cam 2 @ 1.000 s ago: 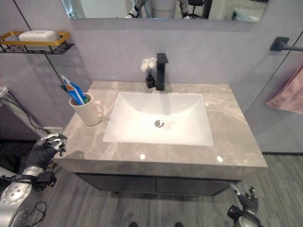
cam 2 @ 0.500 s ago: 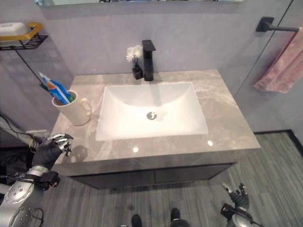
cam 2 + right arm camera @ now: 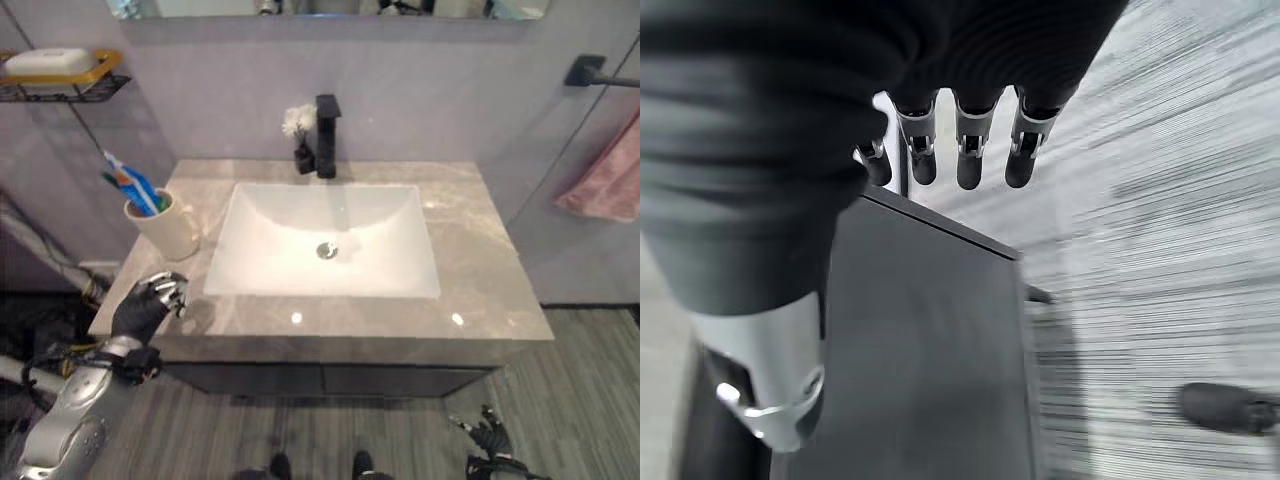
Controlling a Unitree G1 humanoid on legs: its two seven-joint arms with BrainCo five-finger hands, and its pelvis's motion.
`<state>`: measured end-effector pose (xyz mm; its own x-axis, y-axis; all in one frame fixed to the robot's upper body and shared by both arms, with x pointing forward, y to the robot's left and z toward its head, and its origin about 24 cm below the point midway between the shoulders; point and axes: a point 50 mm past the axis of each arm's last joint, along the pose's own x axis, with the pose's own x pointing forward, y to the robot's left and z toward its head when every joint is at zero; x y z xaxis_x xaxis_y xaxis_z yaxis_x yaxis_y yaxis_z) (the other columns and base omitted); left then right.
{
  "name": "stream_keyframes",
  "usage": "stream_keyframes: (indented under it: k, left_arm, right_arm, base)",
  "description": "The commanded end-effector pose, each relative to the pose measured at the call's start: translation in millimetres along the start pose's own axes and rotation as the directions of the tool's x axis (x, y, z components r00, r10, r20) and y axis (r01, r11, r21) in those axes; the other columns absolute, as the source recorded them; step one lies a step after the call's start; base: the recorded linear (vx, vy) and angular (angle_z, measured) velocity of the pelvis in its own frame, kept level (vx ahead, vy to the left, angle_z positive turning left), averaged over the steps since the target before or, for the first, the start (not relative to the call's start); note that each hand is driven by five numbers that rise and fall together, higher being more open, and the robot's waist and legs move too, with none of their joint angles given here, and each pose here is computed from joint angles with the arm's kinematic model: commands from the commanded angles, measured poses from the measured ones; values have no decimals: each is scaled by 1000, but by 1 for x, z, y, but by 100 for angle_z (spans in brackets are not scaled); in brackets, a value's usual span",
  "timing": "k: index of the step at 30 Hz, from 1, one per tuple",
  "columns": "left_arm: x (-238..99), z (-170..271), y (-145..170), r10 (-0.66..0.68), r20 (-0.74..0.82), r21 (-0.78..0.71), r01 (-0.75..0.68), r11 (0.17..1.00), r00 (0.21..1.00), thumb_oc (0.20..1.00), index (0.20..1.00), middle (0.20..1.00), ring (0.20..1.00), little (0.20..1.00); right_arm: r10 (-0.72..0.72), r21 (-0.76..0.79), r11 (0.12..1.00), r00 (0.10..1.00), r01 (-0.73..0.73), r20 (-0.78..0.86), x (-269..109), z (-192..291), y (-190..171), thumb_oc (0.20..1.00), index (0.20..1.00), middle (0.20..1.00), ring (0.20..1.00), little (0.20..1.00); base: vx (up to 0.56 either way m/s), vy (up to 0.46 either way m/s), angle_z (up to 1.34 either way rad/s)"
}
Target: Put brush and paste in cup on sink, flatten towel.
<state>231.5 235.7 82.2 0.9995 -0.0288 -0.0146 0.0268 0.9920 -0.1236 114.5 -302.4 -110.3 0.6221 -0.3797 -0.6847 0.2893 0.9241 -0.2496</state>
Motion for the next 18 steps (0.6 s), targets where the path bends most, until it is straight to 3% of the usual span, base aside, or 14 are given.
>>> stream_keyframes:
  k: [1,8,18]
  left_arm:
    - [0,25,3,3,135,8,-4,1000,991,200,200,200,200,200]
    - [0,25,2,-3,134,-9,4,1000,991,200,200,200,200,200]
    - [-25,10,11,27,67,-61,-23,998,997,200,200,200,200,200]
  right_arm:
    - [-14,-103,995,999,19,44,5,17,-16,1000,1000,1000,1000,1000]
    - [-23,-149,989,999,19,-23,8,6,-12,1000,1000,1000,1000,1000]
    - [137,-211,967,990,-140,-29,13,11,28,1000,1000,1000,1000,1000]
  base:
    - [85,122,7]
    - [131,250,-33]
    - [72,162,-52]
